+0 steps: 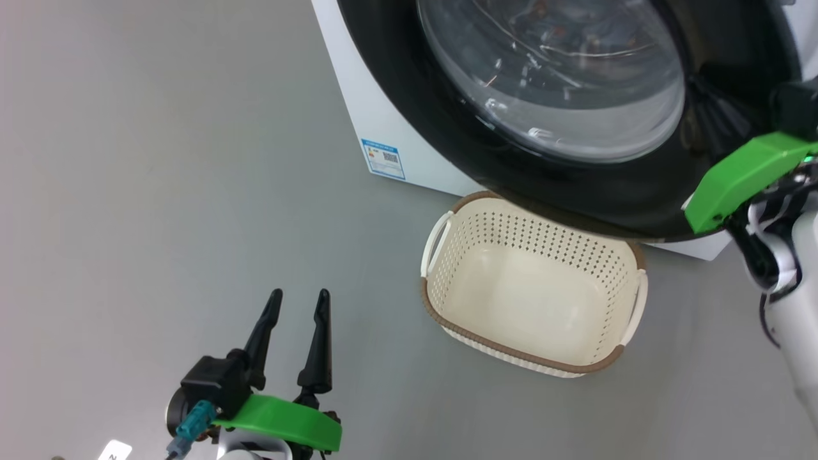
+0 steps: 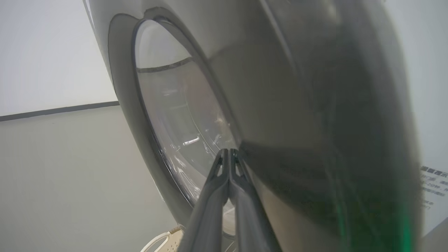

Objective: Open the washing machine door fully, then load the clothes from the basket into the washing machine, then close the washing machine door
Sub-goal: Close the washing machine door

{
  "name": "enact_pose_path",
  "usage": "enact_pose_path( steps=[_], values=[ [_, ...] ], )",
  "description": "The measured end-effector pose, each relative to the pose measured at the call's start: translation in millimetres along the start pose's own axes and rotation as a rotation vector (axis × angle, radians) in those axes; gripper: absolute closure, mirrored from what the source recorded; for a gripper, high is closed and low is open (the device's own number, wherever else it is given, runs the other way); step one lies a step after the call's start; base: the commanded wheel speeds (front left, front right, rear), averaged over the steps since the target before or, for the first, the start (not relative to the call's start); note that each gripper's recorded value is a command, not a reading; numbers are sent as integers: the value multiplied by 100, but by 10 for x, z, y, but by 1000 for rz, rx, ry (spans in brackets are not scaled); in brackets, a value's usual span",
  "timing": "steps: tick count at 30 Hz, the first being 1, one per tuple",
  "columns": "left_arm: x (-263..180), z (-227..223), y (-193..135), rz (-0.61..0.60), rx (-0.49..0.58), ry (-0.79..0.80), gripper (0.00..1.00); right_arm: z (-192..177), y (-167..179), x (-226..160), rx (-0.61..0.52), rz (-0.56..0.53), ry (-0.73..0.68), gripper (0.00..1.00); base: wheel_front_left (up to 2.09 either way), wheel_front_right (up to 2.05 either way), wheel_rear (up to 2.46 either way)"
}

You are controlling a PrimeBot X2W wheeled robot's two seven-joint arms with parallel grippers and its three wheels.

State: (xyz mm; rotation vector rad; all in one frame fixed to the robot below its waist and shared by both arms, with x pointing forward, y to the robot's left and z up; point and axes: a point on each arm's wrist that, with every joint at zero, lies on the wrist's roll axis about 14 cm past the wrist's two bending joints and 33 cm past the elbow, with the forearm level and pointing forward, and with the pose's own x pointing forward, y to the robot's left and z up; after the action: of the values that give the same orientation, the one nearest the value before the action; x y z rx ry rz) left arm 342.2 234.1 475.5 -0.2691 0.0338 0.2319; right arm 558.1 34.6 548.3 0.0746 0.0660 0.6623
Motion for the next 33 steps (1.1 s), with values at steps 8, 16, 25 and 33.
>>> enact_pose_path(
  steps=[8,16,25,33],
  values=[
    [32,-14,83,23,13,9,0,-3,-100,292,-1,-11,26,100,0,0,0],
    [19,-48,130,45,3,23,0,-14,-241,506,-22,-44,47,100,0,0,0],
    [50,-45,101,49,-8,22,0,-51,-501,548,-7,-117,52,100,0,0,0],
    [74,-78,73,42,-10,33,0,-92,-638,624,25,-154,52,100,0,0,0]
  ],
)
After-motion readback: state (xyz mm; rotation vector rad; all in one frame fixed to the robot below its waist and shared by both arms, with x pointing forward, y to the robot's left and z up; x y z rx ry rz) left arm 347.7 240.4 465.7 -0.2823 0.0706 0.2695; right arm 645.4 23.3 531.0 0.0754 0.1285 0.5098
